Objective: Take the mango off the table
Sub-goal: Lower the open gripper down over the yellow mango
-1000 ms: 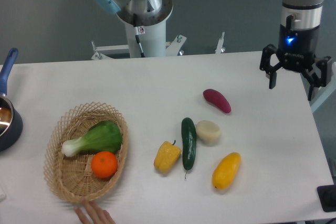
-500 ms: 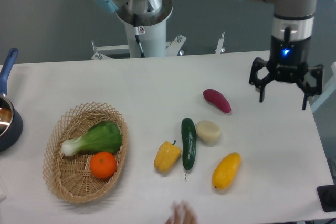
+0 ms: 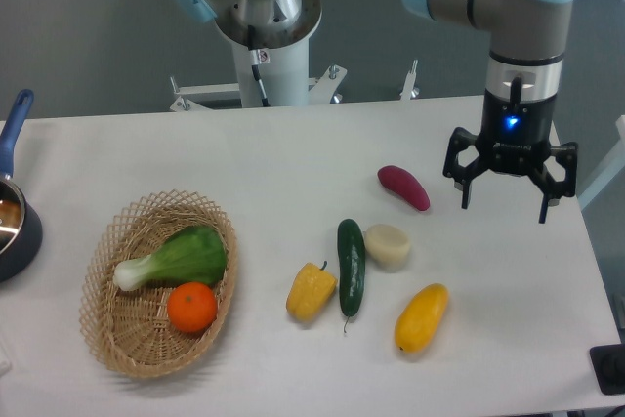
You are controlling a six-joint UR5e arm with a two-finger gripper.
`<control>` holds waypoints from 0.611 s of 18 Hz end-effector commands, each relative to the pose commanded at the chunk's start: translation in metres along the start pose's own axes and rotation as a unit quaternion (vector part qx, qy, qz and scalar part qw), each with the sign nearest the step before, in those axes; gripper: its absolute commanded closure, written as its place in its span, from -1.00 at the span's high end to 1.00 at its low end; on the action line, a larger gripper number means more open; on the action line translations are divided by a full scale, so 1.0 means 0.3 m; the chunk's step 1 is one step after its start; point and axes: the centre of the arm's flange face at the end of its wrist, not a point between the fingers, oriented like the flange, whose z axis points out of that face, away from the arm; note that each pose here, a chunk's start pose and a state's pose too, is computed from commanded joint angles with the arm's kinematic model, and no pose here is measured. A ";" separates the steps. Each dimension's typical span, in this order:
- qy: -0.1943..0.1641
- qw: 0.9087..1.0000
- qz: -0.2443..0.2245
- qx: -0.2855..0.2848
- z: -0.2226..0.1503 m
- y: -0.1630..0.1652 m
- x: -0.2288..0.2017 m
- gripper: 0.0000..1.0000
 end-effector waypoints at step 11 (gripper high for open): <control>0.014 0.997 0.017 -0.077 0.418 -0.072 0.089 1.00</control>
